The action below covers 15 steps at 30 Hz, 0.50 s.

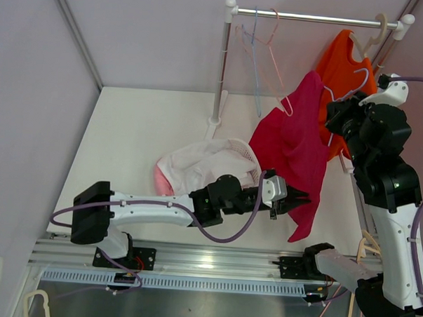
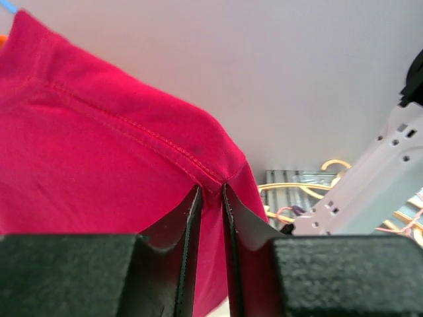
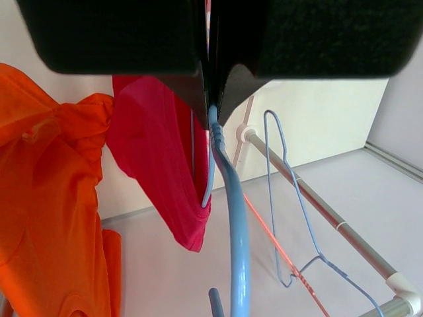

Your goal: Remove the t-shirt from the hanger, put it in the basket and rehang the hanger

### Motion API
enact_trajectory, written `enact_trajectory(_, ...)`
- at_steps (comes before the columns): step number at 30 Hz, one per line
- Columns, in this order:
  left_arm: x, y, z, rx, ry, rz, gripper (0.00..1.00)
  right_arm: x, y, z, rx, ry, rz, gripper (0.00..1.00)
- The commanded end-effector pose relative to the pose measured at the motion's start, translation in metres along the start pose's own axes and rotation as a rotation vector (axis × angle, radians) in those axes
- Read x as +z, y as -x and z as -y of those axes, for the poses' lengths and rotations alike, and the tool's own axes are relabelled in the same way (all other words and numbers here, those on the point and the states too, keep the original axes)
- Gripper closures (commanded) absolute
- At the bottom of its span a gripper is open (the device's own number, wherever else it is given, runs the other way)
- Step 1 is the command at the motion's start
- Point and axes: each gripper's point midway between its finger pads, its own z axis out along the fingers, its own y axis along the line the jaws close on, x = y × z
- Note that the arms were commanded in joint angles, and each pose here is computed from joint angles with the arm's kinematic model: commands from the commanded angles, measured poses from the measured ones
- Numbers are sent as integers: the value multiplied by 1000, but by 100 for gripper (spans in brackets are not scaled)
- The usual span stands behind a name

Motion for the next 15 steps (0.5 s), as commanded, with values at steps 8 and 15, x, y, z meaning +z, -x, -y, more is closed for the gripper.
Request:
enact_trajectory(8, -9, 4, 18, -4, 51, -20, 29, -11, 33, -12, 36, 45, 97, 100)
enact_trajectory(15, 1, -24, -5, 32, 199, -69, 14, -14, 40, -17, 55, 58, 100, 100)
